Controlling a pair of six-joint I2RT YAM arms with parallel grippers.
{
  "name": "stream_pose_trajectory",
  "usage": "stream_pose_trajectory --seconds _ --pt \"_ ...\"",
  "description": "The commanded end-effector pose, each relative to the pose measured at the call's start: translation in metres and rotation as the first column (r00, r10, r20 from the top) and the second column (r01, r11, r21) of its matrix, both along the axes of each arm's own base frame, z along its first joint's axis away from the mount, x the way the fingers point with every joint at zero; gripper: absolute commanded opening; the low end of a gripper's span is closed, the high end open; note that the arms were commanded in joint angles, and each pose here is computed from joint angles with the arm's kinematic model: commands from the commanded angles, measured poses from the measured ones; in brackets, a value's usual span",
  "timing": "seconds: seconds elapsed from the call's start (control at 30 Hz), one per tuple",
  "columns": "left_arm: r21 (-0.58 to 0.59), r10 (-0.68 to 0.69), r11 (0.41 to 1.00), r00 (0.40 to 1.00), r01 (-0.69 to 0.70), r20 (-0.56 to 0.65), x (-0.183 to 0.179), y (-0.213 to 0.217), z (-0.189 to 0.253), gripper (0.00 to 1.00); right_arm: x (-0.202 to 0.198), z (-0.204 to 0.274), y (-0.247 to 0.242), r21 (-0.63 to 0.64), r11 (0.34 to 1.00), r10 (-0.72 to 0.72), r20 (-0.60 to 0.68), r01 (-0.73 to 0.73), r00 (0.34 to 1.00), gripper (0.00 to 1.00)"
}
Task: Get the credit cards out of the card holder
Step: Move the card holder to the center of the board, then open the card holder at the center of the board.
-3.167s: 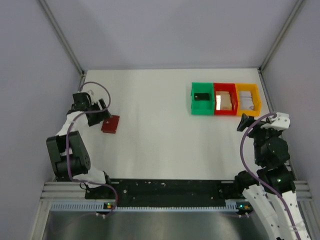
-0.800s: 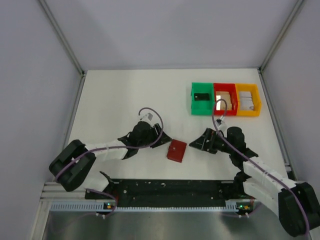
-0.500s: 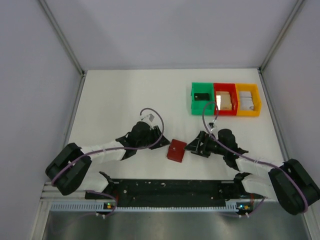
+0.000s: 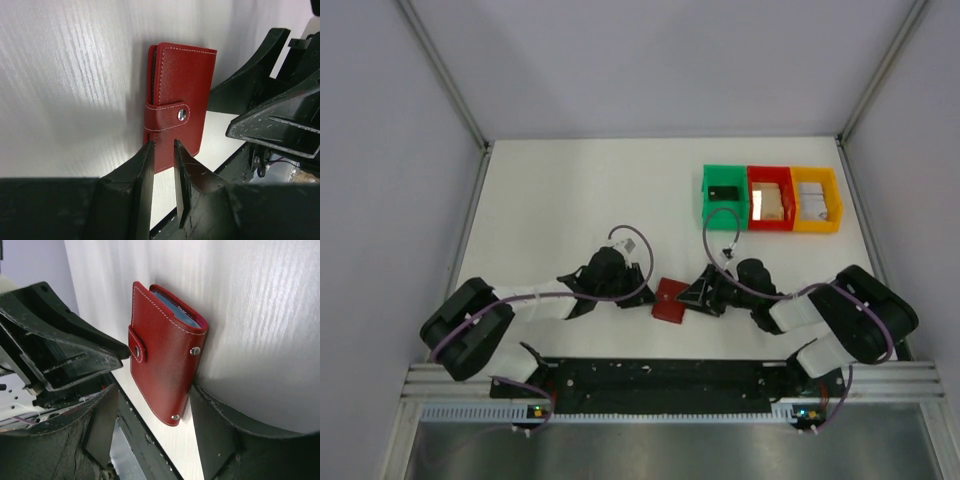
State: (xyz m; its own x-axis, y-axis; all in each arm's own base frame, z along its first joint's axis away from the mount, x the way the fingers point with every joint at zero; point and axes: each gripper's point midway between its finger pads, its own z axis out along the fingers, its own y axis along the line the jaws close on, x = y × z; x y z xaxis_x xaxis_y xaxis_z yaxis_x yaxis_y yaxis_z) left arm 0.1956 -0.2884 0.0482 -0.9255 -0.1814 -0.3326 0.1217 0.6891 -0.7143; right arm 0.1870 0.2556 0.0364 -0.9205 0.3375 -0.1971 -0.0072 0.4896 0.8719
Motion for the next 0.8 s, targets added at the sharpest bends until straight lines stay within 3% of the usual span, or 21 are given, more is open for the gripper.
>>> stream_pose_trajectory --seconds 0.0,0.4,0.5,0.57,0.63,0.77 --pt "-0.002 -0.052 0.999 0.999 0.052 0.014 -0.001 -0.006 0.004 0.26 0.012 -0.003 0.007 0.007 1.000 -0.030 0.020 0.030 0.999 0.58" --pt "0.029 -0.099 0.995 0.994 0.100 -0.043 0.000 -0.016 -0.009 0.25 0.014 -0.030 0.004 -0.127 0.992 0.004 -0.015 -0.006 1.000 0.46" --pt "0.033 -0.090 0.995 0.996 0.091 -0.030 0.002 -0.015 -0.005 0.25 0.013 -0.032 0.002 -0.149 0.989 0.017 -0.010 -0.019 1.000 0.35" --pt "0.048 -0.071 0.996 0.997 0.072 -0.004 0.005 -0.012 0.000 0.27 0.013 -0.030 0.002 -0.153 0.988 0.028 0.003 -0.027 1.000 0.20" --pt "0.074 -0.048 0.996 0.998 0.046 0.027 0.010 -0.006 0.008 0.35 0.013 -0.026 0.003 -0.160 0.986 0.043 0.018 -0.039 0.999 0.02" --pt "0.131 -0.033 0.991 0.995 0.021 0.091 0.019 -0.006 0.033 0.55 0.017 -0.022 0.000 -0.196 0.980 0.049 0.058 -0.036 0.997 0.00"
